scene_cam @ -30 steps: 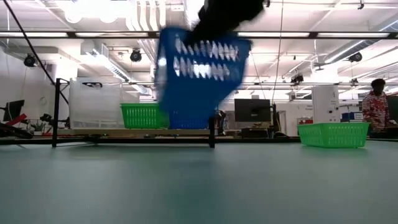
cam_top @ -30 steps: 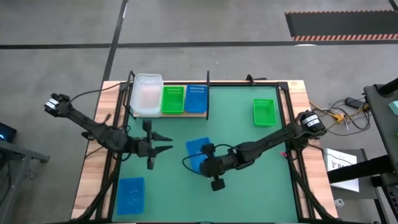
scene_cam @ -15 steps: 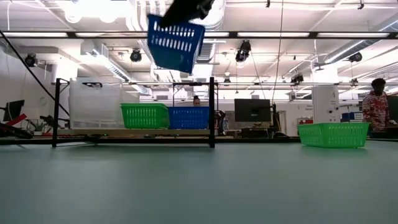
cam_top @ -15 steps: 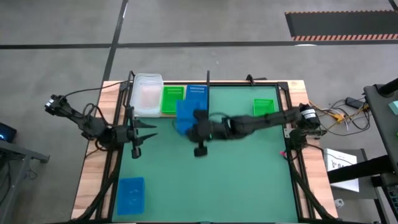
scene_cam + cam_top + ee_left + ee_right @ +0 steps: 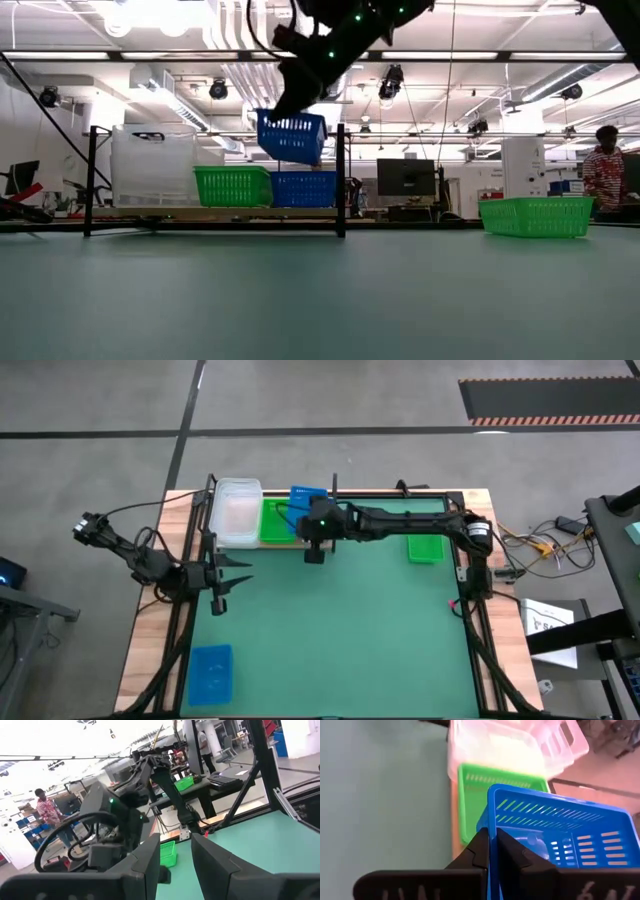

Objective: Stack baskets on shelf by color
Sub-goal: Stack the right blue bin on top of the other blue bin on the shelf

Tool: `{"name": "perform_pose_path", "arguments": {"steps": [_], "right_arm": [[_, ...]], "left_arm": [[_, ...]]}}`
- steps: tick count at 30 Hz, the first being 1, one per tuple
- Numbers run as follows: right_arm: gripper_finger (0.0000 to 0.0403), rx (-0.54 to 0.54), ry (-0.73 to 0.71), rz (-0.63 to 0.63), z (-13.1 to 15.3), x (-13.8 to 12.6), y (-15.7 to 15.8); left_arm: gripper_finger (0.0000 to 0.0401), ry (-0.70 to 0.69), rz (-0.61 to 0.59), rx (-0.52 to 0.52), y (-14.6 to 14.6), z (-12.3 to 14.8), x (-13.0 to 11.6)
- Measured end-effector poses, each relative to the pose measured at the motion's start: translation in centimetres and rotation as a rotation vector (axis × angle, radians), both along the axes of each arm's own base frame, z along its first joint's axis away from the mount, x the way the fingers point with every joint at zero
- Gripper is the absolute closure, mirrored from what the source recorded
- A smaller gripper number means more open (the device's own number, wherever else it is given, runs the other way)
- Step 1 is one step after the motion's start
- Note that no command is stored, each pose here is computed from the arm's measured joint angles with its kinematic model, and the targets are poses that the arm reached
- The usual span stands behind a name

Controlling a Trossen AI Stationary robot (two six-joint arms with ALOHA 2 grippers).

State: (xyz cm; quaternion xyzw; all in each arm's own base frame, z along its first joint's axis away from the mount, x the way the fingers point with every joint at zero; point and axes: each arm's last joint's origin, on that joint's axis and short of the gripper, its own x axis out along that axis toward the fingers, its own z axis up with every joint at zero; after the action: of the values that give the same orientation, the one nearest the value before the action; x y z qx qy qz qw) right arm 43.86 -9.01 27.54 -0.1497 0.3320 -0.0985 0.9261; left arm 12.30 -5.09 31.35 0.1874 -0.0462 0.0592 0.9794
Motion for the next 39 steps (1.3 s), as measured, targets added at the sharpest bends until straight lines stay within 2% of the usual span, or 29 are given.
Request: {"name": "perform_pose_path", "arguments": {"steps": [8, 28, 39], "right_arm": [[0.0394, 0.025, 0.072, -0.032, -0.8, -0.5, -0.9], [0.0392, 0.011, 0.122, -0.016, -2.0, -0.6, -1.1], [0.0323, 0.020, 0.124, -0.027, -2.3, -0.7, -1.3]], "left_arm": [[0.0305, -0.008, 0.001, 0.002, 0.1, 0.1, -0.2], [0.0305, -0.003, 0.004, 0.022, 0.1, 0.1, -0.1], [0.0305, -0.004, 0.004, 0.022, 0.1, 0.1, -0.1]]}}
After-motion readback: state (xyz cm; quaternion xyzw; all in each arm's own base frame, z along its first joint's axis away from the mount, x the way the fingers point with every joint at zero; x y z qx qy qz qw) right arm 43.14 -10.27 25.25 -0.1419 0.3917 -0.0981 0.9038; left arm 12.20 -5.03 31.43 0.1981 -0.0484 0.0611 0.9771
